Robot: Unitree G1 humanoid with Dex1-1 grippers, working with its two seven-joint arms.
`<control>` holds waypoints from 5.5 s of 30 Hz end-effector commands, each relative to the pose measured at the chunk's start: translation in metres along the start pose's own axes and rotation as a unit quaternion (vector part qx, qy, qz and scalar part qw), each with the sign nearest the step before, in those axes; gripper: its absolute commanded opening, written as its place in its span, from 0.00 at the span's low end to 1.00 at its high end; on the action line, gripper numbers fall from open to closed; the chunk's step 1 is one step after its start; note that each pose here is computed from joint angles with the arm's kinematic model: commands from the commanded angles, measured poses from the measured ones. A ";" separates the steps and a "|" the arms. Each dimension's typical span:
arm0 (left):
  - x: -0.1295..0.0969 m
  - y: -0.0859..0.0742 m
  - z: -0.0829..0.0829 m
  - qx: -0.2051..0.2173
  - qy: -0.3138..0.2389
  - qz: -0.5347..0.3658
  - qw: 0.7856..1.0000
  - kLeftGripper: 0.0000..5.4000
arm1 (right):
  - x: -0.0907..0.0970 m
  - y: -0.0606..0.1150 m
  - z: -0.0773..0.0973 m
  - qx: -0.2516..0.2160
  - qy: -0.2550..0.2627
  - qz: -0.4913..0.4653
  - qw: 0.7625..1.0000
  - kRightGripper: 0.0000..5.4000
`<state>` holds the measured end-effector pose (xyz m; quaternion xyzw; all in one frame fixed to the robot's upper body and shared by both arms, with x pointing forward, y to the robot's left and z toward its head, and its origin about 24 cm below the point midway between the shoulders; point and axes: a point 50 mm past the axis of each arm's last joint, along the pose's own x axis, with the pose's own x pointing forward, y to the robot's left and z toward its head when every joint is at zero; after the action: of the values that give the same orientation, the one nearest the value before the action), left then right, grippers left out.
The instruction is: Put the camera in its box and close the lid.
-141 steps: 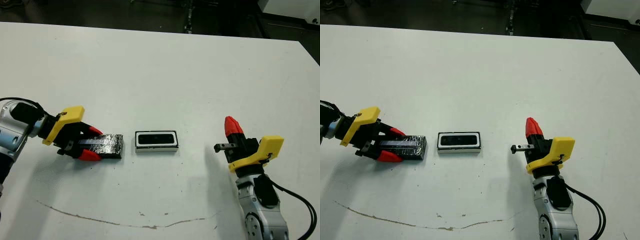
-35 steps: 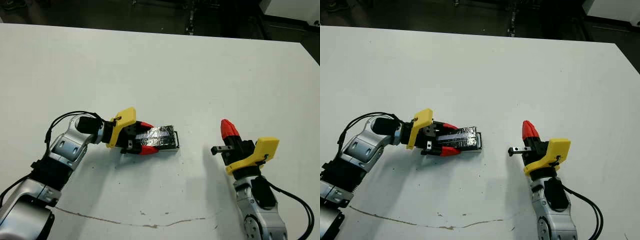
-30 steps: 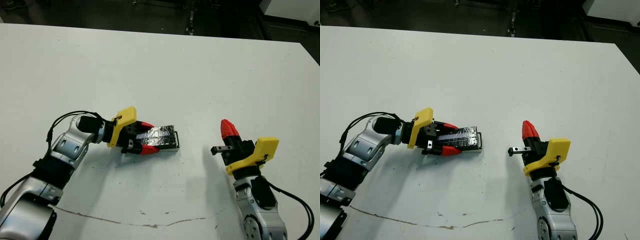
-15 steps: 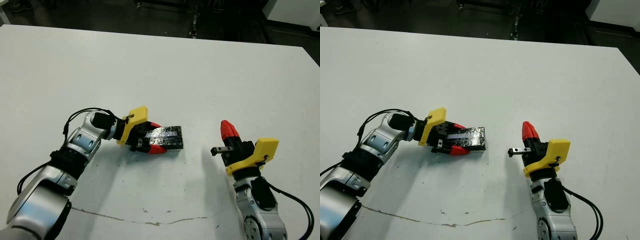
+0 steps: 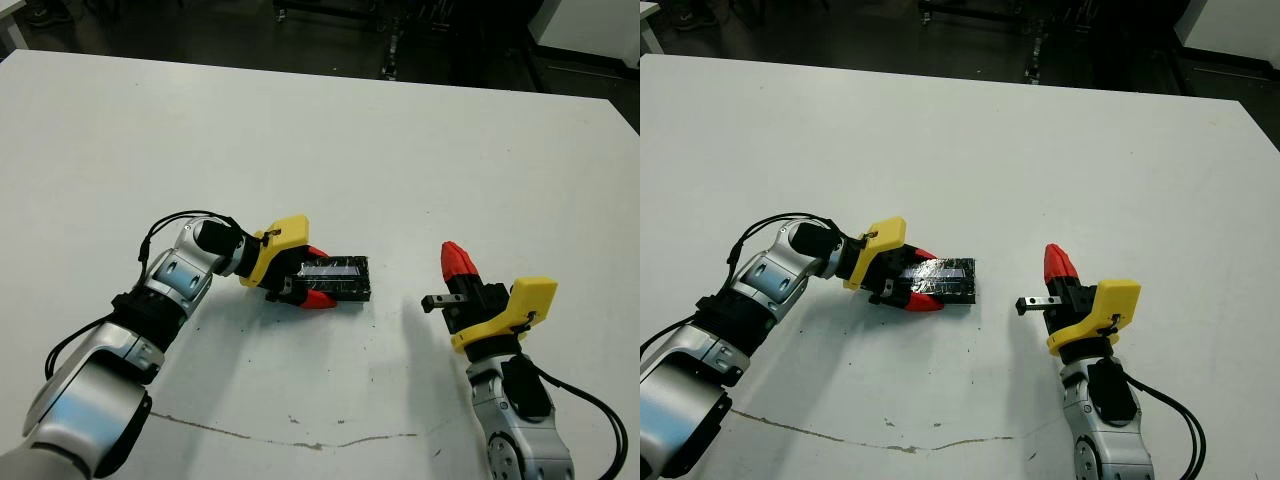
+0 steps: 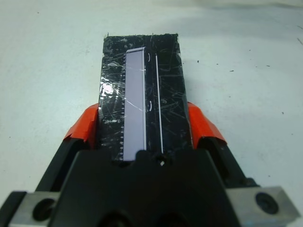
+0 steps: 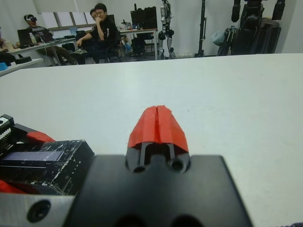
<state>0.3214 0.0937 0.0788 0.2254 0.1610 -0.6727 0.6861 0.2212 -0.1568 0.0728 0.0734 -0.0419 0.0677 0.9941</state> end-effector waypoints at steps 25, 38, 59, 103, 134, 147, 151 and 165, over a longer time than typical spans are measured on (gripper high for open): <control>-0.031 -0.009 -0.019 0.012 0.021 0.060 0.998 1.00 | -0.001 -0.001 -0.002 -0.008 0.002 -0.001 1.000 0.00; -0.116 -0.026 -0.021 -0.036 -0.015 0.120 0.992 1.00 | 0.001 0.000 -0.001 -0.004 0.006 0.000 1.000 0.00; -0.135 -0.054 0.004 -0.117 -0.267 0.475 0.830 0.90 | 0.001 0.000 -0.002 -0.005 0.007 0.000 1.000 0.00; 0.012 -0.057 -0.006 -0.226 -0.094 0.368 0.897 0.00 | 0.000 0.002 -0.005 -0.007 0.005 0.001 1.000 0.00; -0.075 -0.059 -0.010 -0.257 -0.218 0.477 0.812 0.00 | 0.001 0.002 -0.003 -0.007 0.008 0.001 1.000 0.00; -0.133 -0.074 -0.007 -0.172 -0.310 0.629 0.692 0.00 | 0.003 0.000 -0.001 -0.003 0.002 0.002 1.000 0.00; -0.127 -0.074 -0.025 -0.144 -0.295 0.658 0.678 0.00 | 0.004 -0.002 0.001 -0.003 -0.004 -0.004 1.000 0.00; -0.094 -0.081 -0.040 -0.192 -0.293 0.663 0.662 0.00 | 0.006 -0.003 0.002 0.000 -0.008 -0.007 1.000 0.00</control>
<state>0.2399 0.1964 0.0908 -0.0728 -0.1213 -0.0278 0.9896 0.2274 -0.1557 0.0775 0.0738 -0.0562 0.0670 0.9934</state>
